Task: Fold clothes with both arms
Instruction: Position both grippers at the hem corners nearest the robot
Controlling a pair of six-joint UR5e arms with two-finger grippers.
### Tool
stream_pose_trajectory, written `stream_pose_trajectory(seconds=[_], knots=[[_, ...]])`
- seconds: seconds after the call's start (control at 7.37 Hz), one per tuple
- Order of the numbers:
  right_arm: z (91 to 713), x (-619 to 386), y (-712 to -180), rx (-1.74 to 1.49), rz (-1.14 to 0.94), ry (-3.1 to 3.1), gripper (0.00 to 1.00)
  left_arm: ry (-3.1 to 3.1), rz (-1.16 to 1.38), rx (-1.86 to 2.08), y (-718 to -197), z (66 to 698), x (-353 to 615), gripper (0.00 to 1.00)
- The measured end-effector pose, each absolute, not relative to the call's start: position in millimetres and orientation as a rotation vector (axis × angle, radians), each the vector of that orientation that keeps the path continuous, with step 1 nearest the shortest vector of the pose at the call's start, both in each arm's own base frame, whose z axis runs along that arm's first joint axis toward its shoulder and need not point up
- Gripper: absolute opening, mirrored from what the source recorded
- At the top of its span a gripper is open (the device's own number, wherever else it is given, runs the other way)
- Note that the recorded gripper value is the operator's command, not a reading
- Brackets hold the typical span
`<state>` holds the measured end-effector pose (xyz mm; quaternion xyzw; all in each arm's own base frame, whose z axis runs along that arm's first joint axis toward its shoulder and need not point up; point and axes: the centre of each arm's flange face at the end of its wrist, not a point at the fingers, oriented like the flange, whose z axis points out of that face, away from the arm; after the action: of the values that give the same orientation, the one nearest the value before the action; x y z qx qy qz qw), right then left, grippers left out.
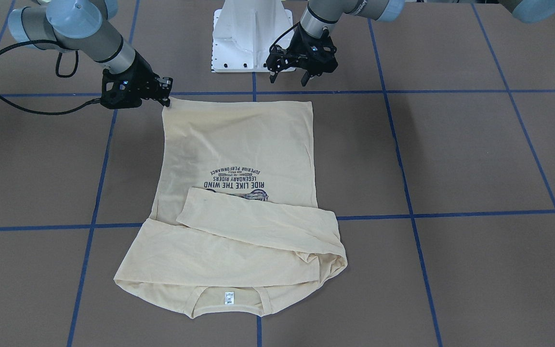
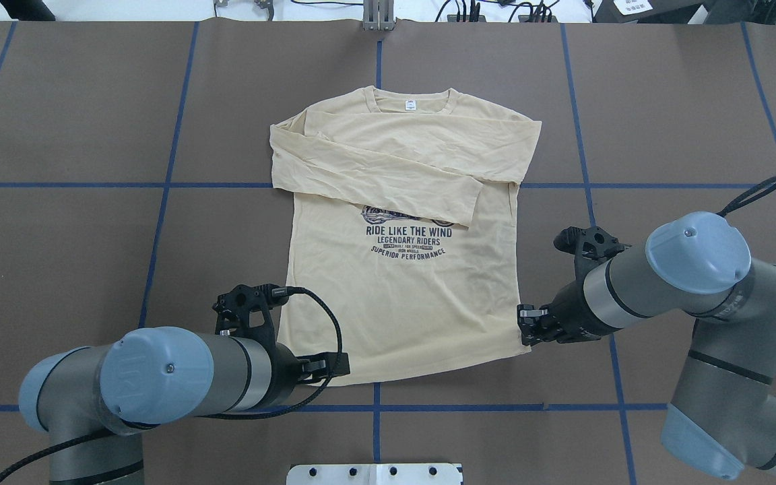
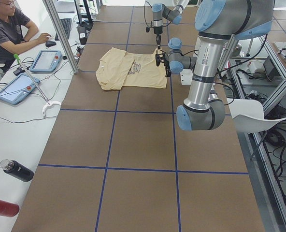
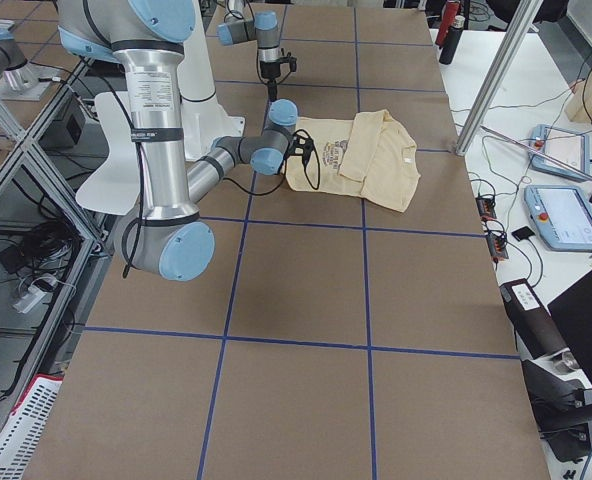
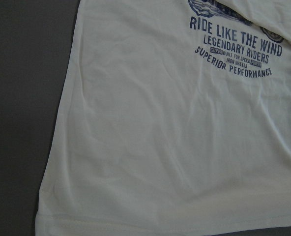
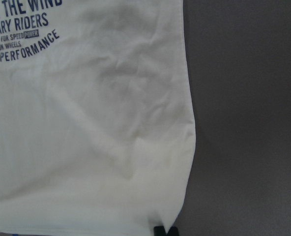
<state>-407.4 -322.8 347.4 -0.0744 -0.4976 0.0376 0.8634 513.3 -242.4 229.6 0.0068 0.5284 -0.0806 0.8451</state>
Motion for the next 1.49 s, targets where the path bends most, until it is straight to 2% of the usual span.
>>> stream_pose_trajectory(seconds=[0.27, 0.95, 1.49], knots=[[347, -406, -324, -0.154, 0.081, -1.045, 0.0, 1.084, -0.174, 0.007, -237, 243, 520, 0.95], [348, -406, -324, -0.155, 0.084, -1.042, 0.0, 0.963, -0.215, 0.015, -260, 284, 532, 0.9], [350, -407, -325, -0.157, 0.086, -1.038, 0.0, 0.91, -0.216, 0.005, -258, 297, 538, 0.76]])
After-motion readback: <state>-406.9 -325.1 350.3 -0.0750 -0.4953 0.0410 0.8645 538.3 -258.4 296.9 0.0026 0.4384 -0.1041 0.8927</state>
